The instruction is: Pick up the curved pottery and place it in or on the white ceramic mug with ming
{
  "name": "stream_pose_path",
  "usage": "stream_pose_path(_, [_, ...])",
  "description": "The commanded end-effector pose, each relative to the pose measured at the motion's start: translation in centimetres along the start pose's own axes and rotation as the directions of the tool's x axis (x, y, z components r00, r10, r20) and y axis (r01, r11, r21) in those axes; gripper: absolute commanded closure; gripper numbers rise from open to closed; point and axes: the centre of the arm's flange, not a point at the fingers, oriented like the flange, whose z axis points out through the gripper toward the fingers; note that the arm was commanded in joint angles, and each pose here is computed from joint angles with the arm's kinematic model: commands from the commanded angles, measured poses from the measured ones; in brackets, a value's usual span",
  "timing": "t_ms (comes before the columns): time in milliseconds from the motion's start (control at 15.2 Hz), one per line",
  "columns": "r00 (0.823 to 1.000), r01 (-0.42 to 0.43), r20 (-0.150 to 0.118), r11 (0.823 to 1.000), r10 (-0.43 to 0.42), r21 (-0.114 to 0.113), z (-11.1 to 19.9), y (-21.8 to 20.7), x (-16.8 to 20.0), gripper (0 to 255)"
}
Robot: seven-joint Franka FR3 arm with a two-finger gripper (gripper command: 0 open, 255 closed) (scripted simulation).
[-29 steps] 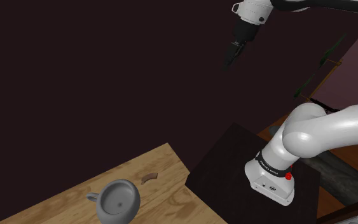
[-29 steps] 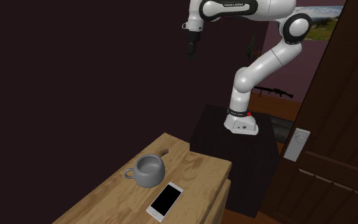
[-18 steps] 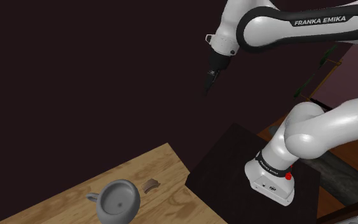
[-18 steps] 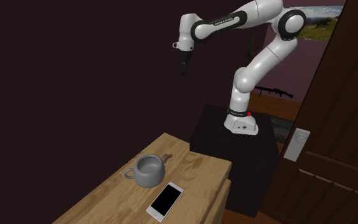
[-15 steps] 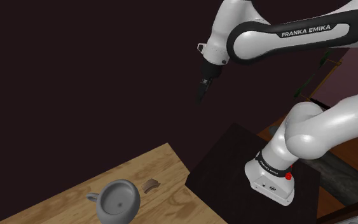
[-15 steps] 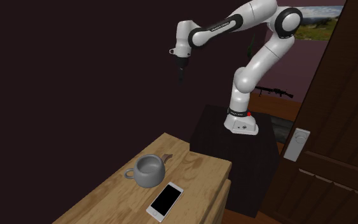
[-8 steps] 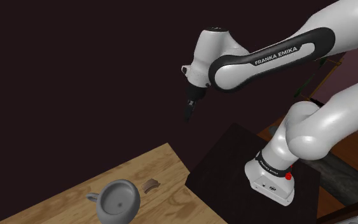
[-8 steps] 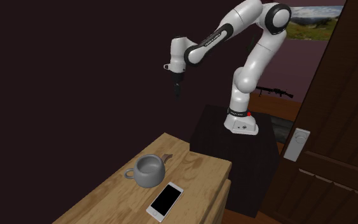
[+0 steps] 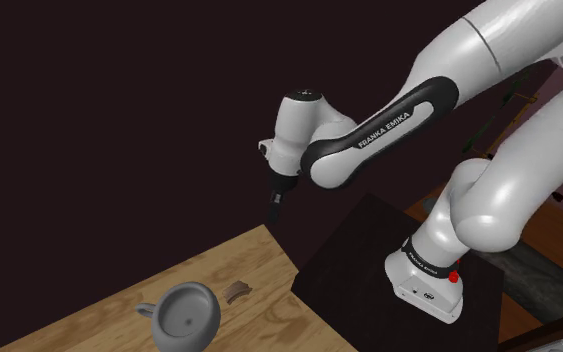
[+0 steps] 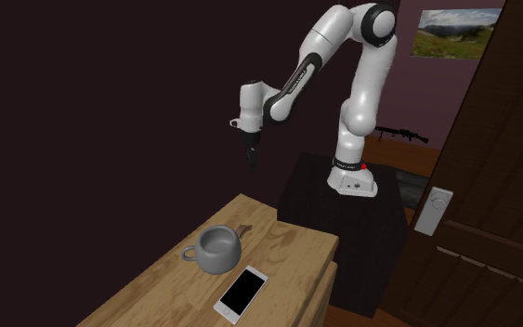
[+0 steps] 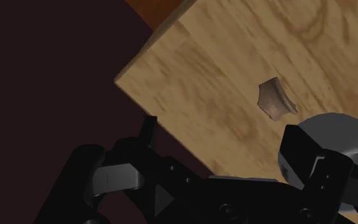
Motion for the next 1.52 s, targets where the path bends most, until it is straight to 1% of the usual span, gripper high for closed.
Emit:
stream_pose_path(0, [1.0,0.029,0.004,1.0,-0.029,0.003,2.5,-1.3,0.4,0])
stream_pose_path(396, [0.994,0.111,0.018,0.994,-0.111,0.01,9.2,-5.1,2.2,0])
stream_pose_path(858, [0.978,0.205,0.034,0.978,-0.206,0.019,16.9,-9.8,3.9,0])
stream_pose_path(1320, [0.978,0.205,0.034,0.978,-0.206,0.019,20.6,-9.8,3.8,0])
stream_pose_path(1452, [0.978,0.205,0.034,0.978,-0.206,0.019,20.9,-9.8,3.8,0])
